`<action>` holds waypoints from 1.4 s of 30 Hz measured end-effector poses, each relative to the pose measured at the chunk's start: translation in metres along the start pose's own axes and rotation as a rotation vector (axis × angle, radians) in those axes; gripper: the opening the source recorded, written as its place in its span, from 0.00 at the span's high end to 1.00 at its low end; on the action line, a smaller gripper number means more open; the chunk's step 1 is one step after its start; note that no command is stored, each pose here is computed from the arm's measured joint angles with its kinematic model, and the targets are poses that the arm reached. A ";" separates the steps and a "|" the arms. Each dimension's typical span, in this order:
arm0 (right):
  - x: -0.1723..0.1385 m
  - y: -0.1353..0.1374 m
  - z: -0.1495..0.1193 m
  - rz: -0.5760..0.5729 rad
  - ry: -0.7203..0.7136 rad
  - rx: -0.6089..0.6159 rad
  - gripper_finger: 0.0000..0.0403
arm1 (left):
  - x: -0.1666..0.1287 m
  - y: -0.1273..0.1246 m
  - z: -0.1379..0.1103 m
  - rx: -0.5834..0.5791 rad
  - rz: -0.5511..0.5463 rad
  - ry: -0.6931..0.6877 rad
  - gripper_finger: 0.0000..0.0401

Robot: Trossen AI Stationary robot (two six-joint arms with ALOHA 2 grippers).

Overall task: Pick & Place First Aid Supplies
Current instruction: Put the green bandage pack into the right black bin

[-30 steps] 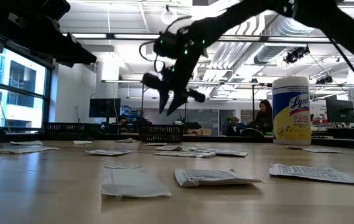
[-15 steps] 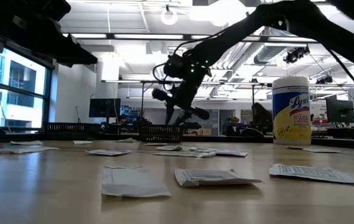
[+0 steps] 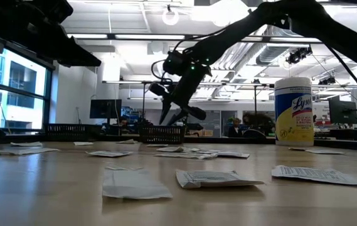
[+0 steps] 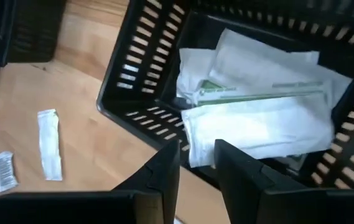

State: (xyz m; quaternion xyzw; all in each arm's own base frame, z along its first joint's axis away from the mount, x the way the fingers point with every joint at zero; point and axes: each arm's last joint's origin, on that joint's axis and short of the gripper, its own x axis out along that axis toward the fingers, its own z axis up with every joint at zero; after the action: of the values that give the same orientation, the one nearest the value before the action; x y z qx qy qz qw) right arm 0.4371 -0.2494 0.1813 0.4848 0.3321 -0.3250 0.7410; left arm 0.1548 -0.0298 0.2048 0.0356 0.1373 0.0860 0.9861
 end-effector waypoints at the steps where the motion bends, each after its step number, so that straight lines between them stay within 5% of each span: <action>1: 0.000 0.000 0.000 0.009 0.008 0.006 0.77 | 0.000 0.000 0.000 0.000 0.000 0.000 0.70; 16: -0.018 0.018 -0.005 0.081 0.015 -0.056 0.77 | 0.000 0.000 0.000 0.000 0.002 0.000 0.70; 23: -0.013 0.009 -0.005 0.003 0.005 -0.040 0.77 | 0.000 0.000 0.000 0.000 0.002 0.000 0.70; 42: 0.004 -0.005 0.001 0.064 0.080 0.034 0.77 | 0.000 0.001 0.000 0.001 0.021 0.001 0.70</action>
State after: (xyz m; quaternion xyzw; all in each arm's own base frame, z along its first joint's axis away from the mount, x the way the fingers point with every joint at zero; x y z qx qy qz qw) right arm 0.4359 -0.2522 0.1756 0.5202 0.3402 -0.2873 0.7288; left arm 0.1547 -0.0292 0.2047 0.0374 0.1374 0.0963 0.9851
